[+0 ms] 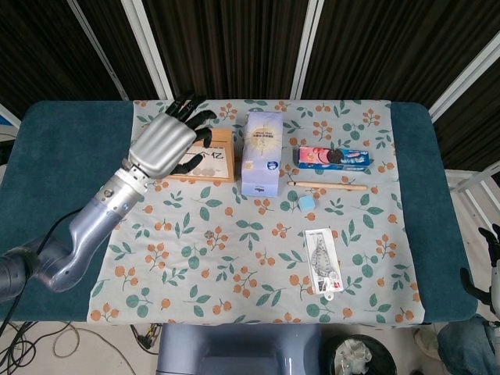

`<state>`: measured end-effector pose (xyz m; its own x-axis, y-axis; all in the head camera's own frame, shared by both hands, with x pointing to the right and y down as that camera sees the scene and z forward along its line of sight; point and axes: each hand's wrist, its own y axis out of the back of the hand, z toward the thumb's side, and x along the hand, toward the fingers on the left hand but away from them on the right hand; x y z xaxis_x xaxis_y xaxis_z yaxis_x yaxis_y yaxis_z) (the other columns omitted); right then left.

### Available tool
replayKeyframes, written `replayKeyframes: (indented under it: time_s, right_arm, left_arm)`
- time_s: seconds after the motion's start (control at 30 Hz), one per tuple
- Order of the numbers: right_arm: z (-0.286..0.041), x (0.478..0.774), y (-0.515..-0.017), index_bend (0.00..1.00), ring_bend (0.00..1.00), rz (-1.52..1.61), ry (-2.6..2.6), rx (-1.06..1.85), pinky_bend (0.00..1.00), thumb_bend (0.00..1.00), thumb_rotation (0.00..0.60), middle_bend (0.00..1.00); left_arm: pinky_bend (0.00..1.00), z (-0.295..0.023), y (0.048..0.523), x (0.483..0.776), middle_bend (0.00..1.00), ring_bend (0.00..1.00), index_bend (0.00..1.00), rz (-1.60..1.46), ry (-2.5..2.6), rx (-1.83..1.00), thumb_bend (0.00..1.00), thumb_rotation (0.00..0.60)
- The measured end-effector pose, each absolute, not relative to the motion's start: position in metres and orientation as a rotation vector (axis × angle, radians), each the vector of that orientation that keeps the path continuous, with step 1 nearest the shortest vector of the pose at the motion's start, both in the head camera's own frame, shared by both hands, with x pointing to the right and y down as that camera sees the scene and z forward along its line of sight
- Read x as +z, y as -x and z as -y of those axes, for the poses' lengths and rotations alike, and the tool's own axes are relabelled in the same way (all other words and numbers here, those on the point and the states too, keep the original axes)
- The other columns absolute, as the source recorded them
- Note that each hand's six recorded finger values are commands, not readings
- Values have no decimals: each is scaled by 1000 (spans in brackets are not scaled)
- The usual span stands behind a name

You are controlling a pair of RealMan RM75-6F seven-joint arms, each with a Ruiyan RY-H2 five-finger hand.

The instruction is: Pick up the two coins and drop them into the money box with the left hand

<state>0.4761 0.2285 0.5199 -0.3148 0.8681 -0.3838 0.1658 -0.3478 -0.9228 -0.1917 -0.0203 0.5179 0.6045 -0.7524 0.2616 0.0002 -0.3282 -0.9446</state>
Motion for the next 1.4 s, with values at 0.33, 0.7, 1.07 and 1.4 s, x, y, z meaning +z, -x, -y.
replayKeyframes:
  time_s: [0.33, 0.7, 1.07, 1.4]
  right_arm:
    - [-230, 521, -476, 145, 11, 1346, 1390, 1727, 0, 440, 600, 69]
    - [-230, 520, -478, 145, 10, 1355, 1386, 1731, 0, 440, 600, 69]
    - [-229, 519, -479, 146, 10, 1362, 1384, 1731, 0, 440, 600, 69]
    - [-229, 519, -479, 146, 11, 1362, 1383, 1732, 0, 439, 600, 69]
  left_arm:
    - [0, -75, 205, 606, 183, 0, 474, -466, 1952, -860, 365, 600]
    - [0, -121, 179, 690, 172, 0, 438, -272, 2002, -910, 371, 600]
    - [0, -136, 169, 716, 172, 0, 412, -156, 1955, -930, 371, 600]
    - [0, -134, 181, 733, 172, 0, 398, -144, 1927, -980, 371, 600]
